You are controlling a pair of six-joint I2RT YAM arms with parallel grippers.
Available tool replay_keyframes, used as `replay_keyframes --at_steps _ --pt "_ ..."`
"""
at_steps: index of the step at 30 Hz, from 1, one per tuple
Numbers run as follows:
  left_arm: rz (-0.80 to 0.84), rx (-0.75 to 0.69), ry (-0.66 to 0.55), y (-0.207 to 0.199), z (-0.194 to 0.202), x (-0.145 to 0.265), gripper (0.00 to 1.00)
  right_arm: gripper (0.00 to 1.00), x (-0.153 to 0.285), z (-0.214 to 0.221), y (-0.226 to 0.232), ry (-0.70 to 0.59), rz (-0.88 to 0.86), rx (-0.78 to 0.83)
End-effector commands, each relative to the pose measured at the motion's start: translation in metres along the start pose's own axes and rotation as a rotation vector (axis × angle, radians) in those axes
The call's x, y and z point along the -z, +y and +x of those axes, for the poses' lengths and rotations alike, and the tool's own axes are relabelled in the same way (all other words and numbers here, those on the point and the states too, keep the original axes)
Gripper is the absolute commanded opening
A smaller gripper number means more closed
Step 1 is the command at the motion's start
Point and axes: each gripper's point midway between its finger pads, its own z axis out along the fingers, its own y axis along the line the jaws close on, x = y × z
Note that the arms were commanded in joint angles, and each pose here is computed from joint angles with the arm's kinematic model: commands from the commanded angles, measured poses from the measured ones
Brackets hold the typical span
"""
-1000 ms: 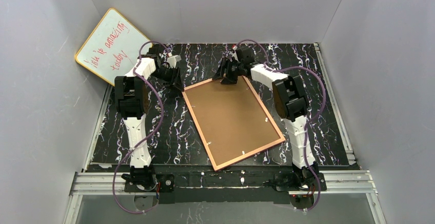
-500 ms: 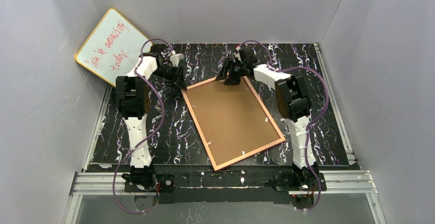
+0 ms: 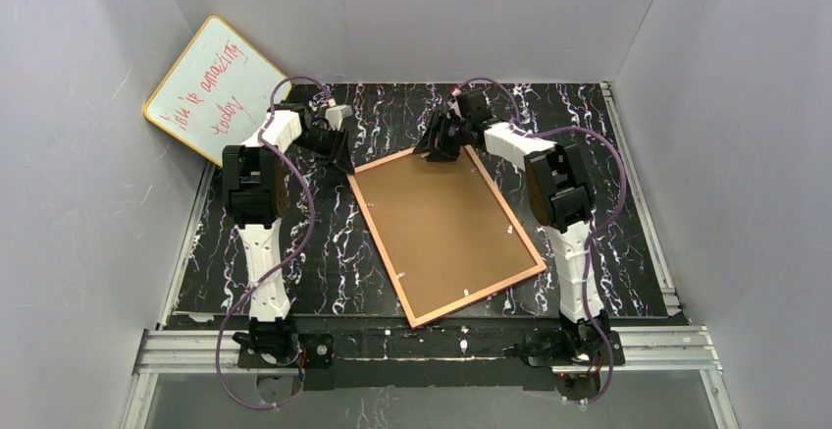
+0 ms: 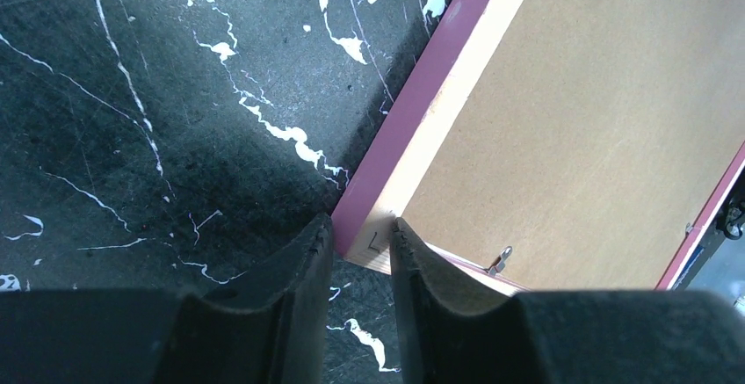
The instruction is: Put the photo into the frame
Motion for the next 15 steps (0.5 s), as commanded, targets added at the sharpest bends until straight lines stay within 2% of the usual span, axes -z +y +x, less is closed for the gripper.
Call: replay_keyframes --at_steps 1,15 --pt "-0.02 0.049 0.113 0.0031 0.0356 -0.0192 0.25 0.59 -0.008 -0.0103 -0.0018 -0.015 -0.007 -0.007" --pt "-0.026 0.014 0.119 -0.0005 0.0365 -0.0192 0.24 0.57 -0.0163 -0.0162 -0.0017 -0.032 -0.008 -0.022"
